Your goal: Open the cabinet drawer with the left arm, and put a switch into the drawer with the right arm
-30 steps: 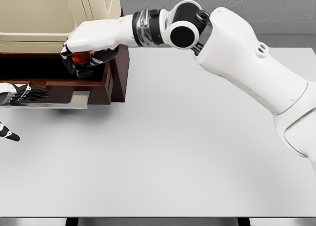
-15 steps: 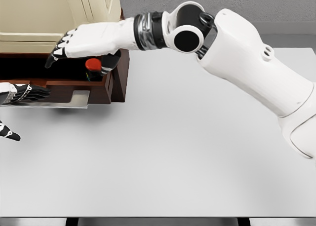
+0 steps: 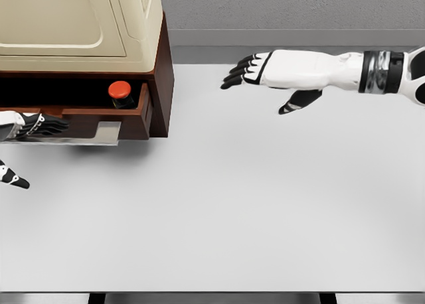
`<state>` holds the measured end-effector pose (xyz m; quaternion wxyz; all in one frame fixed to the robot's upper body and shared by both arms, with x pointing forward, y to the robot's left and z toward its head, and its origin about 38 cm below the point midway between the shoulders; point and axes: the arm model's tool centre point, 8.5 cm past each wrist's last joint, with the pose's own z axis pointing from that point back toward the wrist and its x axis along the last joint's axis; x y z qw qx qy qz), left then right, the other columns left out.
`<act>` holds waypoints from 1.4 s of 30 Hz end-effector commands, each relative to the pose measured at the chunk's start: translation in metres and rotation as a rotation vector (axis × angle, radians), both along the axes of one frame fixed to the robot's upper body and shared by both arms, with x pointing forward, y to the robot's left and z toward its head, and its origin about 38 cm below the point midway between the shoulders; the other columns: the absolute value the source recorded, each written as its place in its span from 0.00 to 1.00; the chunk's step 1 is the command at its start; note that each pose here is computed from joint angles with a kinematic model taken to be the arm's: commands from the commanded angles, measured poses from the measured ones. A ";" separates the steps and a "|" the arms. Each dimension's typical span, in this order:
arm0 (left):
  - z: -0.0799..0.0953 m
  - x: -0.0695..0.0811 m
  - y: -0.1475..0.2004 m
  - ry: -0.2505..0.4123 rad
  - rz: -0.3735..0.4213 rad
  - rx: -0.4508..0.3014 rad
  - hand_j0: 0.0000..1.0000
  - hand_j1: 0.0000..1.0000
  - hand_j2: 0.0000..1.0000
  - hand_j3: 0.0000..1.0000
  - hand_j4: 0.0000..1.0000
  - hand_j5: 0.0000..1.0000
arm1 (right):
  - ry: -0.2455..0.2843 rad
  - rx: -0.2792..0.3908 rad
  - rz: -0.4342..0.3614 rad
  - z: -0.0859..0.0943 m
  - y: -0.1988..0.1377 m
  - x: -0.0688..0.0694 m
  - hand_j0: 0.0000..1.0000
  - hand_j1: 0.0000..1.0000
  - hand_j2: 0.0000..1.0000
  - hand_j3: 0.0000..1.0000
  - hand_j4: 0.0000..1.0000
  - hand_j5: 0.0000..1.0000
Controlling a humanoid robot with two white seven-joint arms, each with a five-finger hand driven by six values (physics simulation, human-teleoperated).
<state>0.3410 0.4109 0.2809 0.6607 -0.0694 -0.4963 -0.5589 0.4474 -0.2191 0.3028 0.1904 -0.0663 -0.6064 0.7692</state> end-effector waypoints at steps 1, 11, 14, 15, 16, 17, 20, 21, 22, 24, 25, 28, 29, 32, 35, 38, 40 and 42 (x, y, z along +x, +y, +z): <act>-0.006 -0.002 -0.006 0.017 -0.019 -0.022 0.94 0.94 0.94 0.94 0.94 0.94 | -0.003 -0.010 -0.084 0.007 -0.035 0.005 1.00 1.00 1.00 1.00 1.00 1.00; -0.001 0.002 -0.010 -0.002 -0.026 -0.040 0.88 0.88 0.88 0.88 0.88 0.88 | 0.118 -0.038 -0.236 -0.037 -0.084 0.018 1.00 1.00 1.00 1.00 1.00 1.00; 0.001 0.003 -0.010 -0.006 -0.024 -0.048 0.88 0.88 0.88 0.88 0.88 0.88 | 0.119 -0.039 -0.237 -0.038 -0.084 0.017 1.00 1.00 1.00 1.00 1.00 1.00; 0.004 0.003 -0.011 -0.013 -0.024 -0.051 0.88 0.88 0.88 0.88 0.88 0.88 | 0.120 -0.036 -0.236 -0.039 -0.084 0.017 1.00 1.00 1.00 1.00 1.00 1.00; 0.005 0.004 -0.011 -0.016 -0.024 -0.053 0.88 0.88 0.88 0.88 0.88 0.88 | 0.121 -0.036 -0.233 -0.040 -0.082 0.018 1.00 1.00 1.00 1.00 1.00 1.00; 0.005 0.004 -0.011 -0.016 -0.024 -0.053 0.88 0.88 0.88 0.88 0.88 0.88 | 0.121 -0.036 -0.233 -0.040 -0.082 0.018 1.00 1.00 1.00 1.00 1.00 1.00; 0.011 0.005 -0.010 -0.028 -0.020 -0.061 0.88 0.88 0.88 0.88 0.88 0.88 | 0.135 -0.035 -0.246 -0.045 -0.085 0.020 1.00 1.00 1.00 1.00 1.00 1.00; 0.012 0.005 -0.010 -0.030 -0.020 -0.065 0.88 0.88 0.88 0.88 0.88 0.88 | 0.138 -0.035 -0.256 -0.045 -0.088 0.021 1.00 1.00 1.00 1.00 1.00 1.00; 0.015 0.006 -0.010 -0.038 -0.020 -0.066 0.88 0.88 0.88 0.88 0.88 0.88 | 0.138 -0.035 -0.256 -0.045 -0.088 0.021 1.00 1.00 1.00 1.00 1.00 1.00; 0.018 0.007 -0.011 -0.044 -0.018 -0.076 0.88 0.88 0.88 0.88 0.88 0.88 | 0.141 -0.037 -0.258 -0.047 -0.089 0.020 1.00 1.00 1.00 1.00 1.00 1.00; 0.022 0.008 -0.011 -0.054 -0.018 -0.082 0.88 0.88 0.88 0.88 0.88 0.88 | 0.141 -0.034 -0.257 -0.047 -0.088 0.021 1.00 1.00 1.00 1.00 1.00 1.00; 0.024 0.008 -0.012 -0.060 -0.023 -0.091 0.88 0.88 0.88 0.88 0.88 0.88 | 0.143 -0.035 -0.257 -0.048 -0.088 0.020 1.00 1.00 1.00 1.00 1.00 1.00; 0.025 0.008 -0.012 -0.062 -0.024 -0.091 0.88 0.88 0.88 0.88 0.88 0.88 | 0.141 -0.034 -0.257 -0.047 -0.088 0.021 1.00 1.00 1.00 1.00 1.00 1.00; 0.028 0.009 -0.013 -0.073 -0.027 -0.100 0.88 0.88 0.88 0.88 0.88 0.88 | 0.143 -0.036 -0.258 -0.048 -0.089 0.020 1.00 1.00 1.00 1.00 1.00 1.00; 0.034 0.011 -0.016 -0.089 -0.034 -0.111 0.89 0.89 0.89 0.89 0.89 0.89 | 0.145 -0.037 -0.257 -0.049 -0.089 0.020 1.00 1.00 1.00 1.00 1.00 1.00; 0.040 0.013 -0.017 -0.105 -0.037 -0.119 0.89 0.89 0.89 0.89 0.89 0.89 | 0.145 -0.037 -0.257 -0.049 -0.089 0.020 1.00 1.00 1.00 1.00 1.00 1.00; 0.042 0.013 -0.018 -0.110 -0.040 -0.123 0.89 0.89 0.89 0.89 0.89 0.89 | 0.145 -0.037 -0.257 -0.049 -0.089 0.020 1.00 1.00 1.00 1.00 1.00 1.00; 0.052 0.015 -0.021 -0.152 -0.060 -0.135 0.96 0.96 0.96 0.96 0.96 0.96 | 0.145 -0.037 -0.257 -0.049 -0.089 0.020 1.00 1.00 1.00 1.00 1.00 1.00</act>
